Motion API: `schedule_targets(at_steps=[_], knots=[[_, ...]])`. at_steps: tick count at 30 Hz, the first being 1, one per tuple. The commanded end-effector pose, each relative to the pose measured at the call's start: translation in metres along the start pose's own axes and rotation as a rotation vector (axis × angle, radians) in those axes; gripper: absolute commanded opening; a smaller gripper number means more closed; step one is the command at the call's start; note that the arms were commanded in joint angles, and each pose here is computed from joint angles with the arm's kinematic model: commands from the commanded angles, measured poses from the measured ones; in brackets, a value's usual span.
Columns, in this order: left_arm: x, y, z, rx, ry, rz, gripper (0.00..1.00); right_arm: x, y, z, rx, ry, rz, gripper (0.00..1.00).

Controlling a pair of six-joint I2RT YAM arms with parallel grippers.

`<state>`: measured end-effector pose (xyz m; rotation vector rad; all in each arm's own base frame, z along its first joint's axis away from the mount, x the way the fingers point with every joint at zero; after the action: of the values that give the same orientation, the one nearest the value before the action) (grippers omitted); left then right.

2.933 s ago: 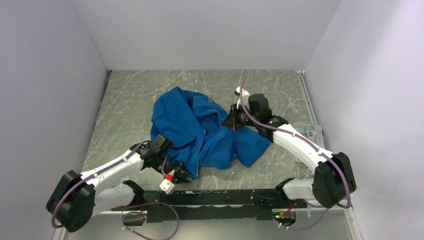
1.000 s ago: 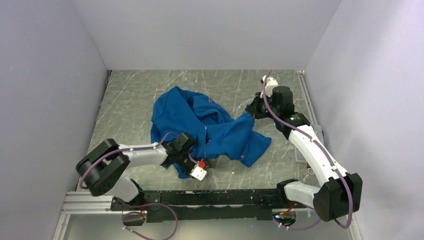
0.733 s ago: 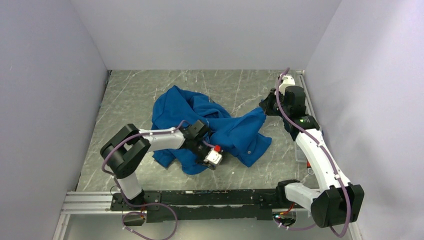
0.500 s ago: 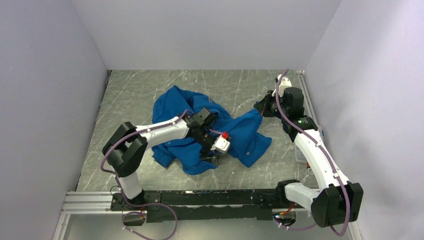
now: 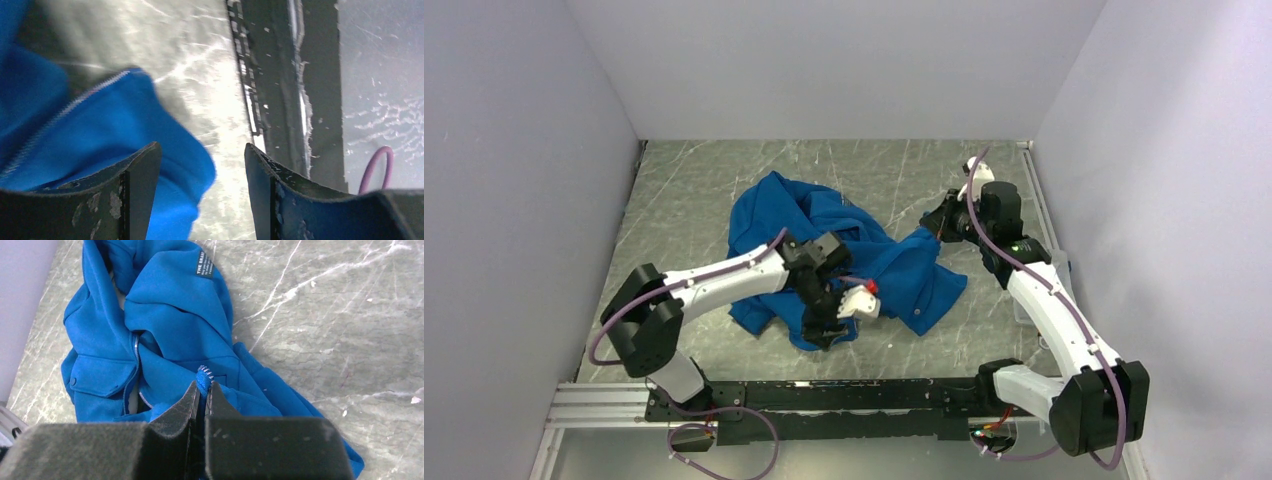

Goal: Zip up the jacket
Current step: Pick up the jacket from the center of the board.

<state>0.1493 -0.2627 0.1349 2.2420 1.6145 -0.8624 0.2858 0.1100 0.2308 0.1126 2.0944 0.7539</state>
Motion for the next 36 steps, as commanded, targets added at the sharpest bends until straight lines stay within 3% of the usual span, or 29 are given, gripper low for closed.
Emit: schedule_targets(at_steps=[1, 15, 24, 36], knots=[[-0.004, -0.01, 0.008, -0.077, -0.026, -0.026, 0.66, -0.008, 0.012, -0.002, -0.017, -0.036, -0.043, 0.0], [-0.007, 0.015, 0.031, -0.279, -0.273, 0.097, 0.68, -0.002, 0.022, 0.007, -0.049, -0.008, -0.071, 0.0], [0.004, 0.035, 0.05, -0.315, -0.233, 0.046, 0.65, 0.003, 0.021, 0.006, -0.065, -0.014, -0.086, 0.0], [0.025, 0.031, 0.066, -0.277, -0.166, -0.009, 0.65, 0.0, 0.024, 0.003, -0.08, -0.02, -0.098, 0.0]])
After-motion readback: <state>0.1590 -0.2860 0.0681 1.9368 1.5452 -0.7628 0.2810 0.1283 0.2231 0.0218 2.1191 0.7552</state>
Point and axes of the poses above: each gripper's point midway between its finger pads, its own z axis out along the fingers, its own y axis along the line the jaws close on, x = y × z, the point moved 5 cm from there along -z, back along the fingers, and after that the axes turned 9 degrees about z, right-handed, at the moved point
